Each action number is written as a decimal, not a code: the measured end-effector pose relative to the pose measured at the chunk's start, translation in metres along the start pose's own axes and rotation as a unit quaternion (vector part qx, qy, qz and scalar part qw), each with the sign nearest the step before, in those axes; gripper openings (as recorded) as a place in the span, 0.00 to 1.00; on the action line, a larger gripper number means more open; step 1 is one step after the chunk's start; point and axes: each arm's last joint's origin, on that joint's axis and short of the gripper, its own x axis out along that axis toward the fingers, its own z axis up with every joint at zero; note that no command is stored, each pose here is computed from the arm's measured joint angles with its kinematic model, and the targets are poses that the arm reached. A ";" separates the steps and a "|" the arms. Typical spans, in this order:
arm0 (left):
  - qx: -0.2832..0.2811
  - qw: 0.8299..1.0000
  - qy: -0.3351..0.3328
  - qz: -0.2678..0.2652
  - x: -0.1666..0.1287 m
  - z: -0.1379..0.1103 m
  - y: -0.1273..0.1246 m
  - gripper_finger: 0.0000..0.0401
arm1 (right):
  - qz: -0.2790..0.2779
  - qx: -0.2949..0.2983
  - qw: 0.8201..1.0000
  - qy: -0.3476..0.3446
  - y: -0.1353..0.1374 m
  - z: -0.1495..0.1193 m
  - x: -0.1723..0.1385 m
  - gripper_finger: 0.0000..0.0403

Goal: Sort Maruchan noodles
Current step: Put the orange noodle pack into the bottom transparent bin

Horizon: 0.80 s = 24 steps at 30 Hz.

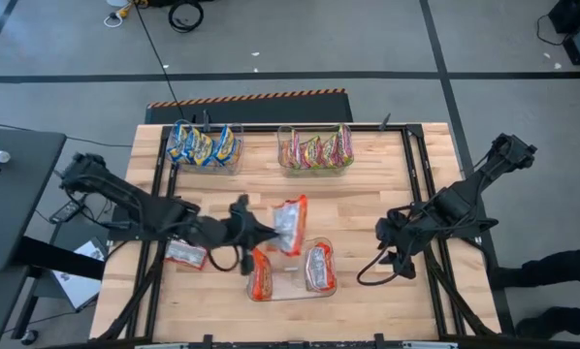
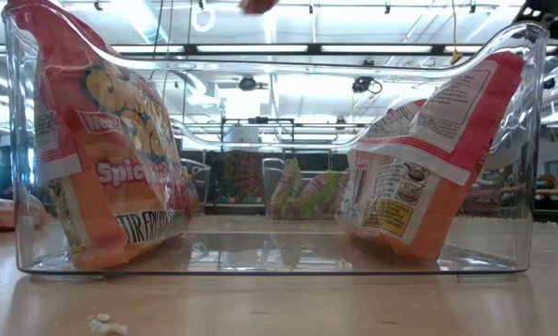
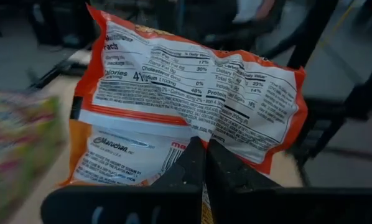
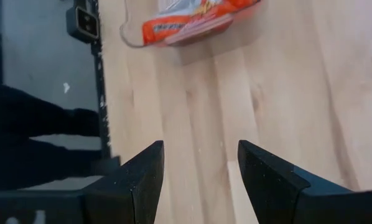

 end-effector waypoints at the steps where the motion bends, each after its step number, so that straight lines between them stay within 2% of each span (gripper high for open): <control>1: -0.008 1.000 -0.013 -0.005 0.007 -0.001 -0.004 0.02 | 0.005 0.000 1.000 0.004 0.001 -0.001 -0.001 0.52; 7: -0.032 0.994 -0.075 -0.077 0.040 -0.008 -0.027 0.02 | 0.032 -0.005 0.999 0.021 0.003 -0.006 -0.006 0.52; 11: -0.039 0.988 -0.099 -0.110 0.052 -0.012 -0.034 0.02 | 0.048 0.016 0.998 0.044 0.002 -0.010 -0.011 0.52; 14: -0.067 0.979 -0.150 -0.120 0.049 -0.015 -0.031 0.02 | 0.061 0.023 0.996 0.053 0.003 -0.014 -0.015 0.52; 18: -0.129 0.963 -0.202 -0.118 0.042 -0.054 -0.018 0.02 | 0.086 0.035 0.993 0.078 0.005 -0.020 -0.021 0.52; 21: -0.163 0.952 -0.233 -0.117 0.034 -0.071 -0.010 0.02 | 0.116 0.047 0.985 0.117 0.007 -0.026 -0.025 0.52; 23: -0.145 0.956 -0.221 -0.126 0.033 -0.076 -0.011 0.02 | 0.131 0.060 0.980 0.136 0.008 -0.028 -0.028 0.52; 24: -0.113 0.960 -0.217 -0.139 0.031 -0.076 -0.014 0.02 | 0.135 0.067 0.978 0.142 0.008 -0.029 -0.029 0.52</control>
